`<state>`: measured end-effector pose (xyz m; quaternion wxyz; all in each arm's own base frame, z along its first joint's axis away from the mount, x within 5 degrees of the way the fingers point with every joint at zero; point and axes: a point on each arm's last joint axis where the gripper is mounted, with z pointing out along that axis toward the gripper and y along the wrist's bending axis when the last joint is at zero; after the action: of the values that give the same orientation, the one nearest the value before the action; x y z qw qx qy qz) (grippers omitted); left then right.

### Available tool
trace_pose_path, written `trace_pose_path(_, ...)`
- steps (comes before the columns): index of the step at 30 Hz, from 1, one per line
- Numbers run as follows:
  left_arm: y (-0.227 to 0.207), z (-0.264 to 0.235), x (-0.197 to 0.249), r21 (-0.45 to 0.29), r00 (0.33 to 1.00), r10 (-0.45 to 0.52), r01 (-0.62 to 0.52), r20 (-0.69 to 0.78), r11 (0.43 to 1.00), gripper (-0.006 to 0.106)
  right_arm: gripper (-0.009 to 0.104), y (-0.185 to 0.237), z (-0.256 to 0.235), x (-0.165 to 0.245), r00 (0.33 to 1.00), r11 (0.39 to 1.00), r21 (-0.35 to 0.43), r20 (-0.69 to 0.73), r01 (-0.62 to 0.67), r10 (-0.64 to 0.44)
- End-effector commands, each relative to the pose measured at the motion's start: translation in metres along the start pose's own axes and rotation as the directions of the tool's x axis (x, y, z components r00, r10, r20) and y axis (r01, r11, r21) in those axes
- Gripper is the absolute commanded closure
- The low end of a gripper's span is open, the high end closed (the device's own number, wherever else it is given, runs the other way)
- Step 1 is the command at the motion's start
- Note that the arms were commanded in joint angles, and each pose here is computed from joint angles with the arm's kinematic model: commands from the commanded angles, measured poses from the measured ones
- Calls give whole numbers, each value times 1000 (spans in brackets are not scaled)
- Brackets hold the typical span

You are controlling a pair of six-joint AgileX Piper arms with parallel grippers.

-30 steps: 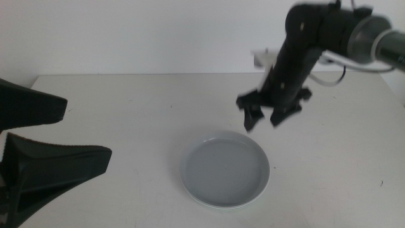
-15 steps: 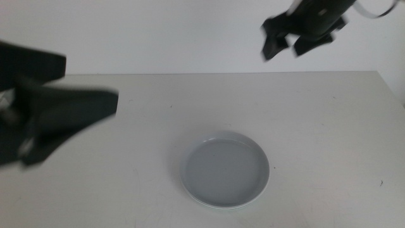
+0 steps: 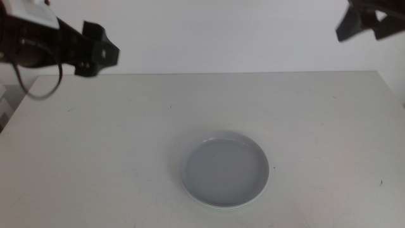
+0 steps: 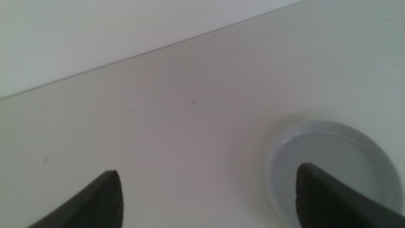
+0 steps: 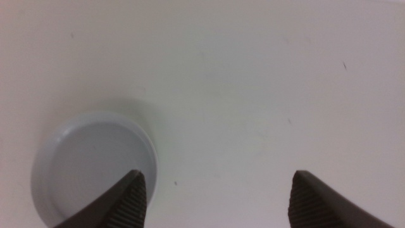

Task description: Stack the three bowls on top of each other.

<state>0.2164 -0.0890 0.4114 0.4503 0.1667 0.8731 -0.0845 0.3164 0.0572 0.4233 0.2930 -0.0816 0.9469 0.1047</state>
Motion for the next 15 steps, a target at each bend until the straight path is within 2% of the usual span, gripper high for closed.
trace_pose_path(1,12,-6,-17,-11,997,-30,31,77,999,-5,38,0,-34,8,990,1000,17,137,11,-13)
trace_pose_path(8,49,-12,-11,-81,985,-138,147,107,986,-5,38,-5,-64,43,954,990,140,293,18,-59)
trace_pose_path(15,42,-36,31,-111,955,-108,144,277,983,-5,38,-7,-82,86,912,983,185,404,-11,-66)
